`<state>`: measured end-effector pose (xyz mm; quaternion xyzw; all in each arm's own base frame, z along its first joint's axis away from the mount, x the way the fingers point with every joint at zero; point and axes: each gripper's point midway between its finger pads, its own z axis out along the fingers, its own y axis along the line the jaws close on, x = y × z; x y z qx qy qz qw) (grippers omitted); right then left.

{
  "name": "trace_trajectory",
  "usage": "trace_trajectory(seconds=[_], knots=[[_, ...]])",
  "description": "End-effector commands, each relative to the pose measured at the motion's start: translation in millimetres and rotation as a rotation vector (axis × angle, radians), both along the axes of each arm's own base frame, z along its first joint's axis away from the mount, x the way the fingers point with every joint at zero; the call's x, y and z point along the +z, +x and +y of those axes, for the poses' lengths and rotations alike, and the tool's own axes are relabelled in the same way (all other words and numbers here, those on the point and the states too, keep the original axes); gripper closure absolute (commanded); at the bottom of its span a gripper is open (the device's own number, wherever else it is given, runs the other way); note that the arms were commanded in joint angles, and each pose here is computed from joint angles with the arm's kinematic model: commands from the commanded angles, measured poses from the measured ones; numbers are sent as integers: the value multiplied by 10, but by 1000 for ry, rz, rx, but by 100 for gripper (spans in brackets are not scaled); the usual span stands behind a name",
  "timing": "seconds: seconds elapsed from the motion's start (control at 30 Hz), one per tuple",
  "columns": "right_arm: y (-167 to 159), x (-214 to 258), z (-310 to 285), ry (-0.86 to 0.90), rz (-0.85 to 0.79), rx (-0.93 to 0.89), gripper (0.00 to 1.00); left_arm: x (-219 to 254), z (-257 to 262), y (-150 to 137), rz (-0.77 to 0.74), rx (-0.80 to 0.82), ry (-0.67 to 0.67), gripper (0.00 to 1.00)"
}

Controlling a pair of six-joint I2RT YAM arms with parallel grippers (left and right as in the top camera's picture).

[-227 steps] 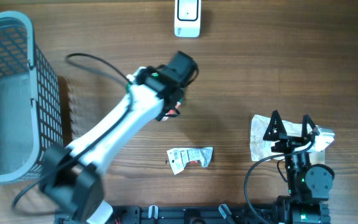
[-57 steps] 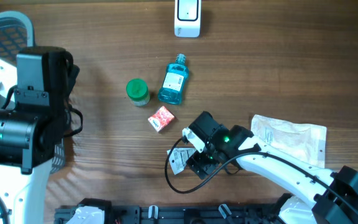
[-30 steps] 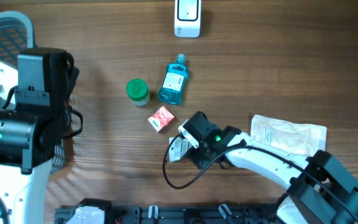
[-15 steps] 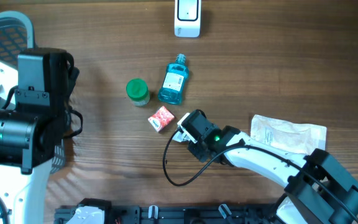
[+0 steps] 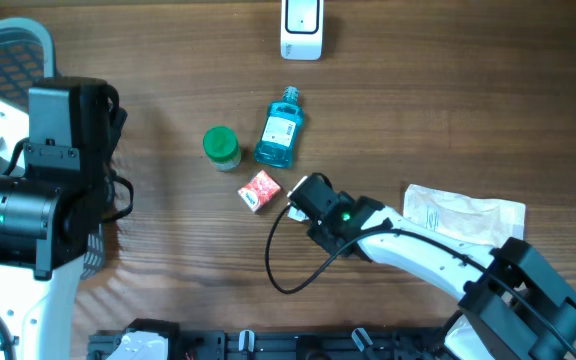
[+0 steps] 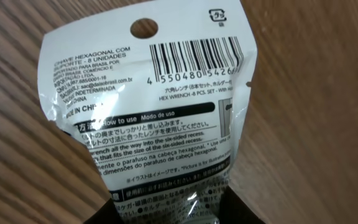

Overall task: Scan the item barcode
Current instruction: 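Lift the silver packet off the table with the right gripper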

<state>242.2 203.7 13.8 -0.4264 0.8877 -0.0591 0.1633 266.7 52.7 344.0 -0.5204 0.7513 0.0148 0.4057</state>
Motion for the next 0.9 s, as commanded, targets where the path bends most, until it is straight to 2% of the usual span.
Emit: trace_trajectory(seconds=[0.0, 0.23, 0.47, 0.87], knots=[[251, 394, 194, 15, -96, 87, 95, 4, 25, -6, -11, 26, -9, 0], [329, 1153, 361, 100, -177, 164, 95, 6, 26, -4, -12, 26, -9, 0], [227, 1909, 254, 177, -300, 209, 95, 32, 21, 30, -32, 26, -12, 0], [-291, 2527, 112, 396, -332, 289, 95, 46, 18, 47, -41, 26, -14, 0]])
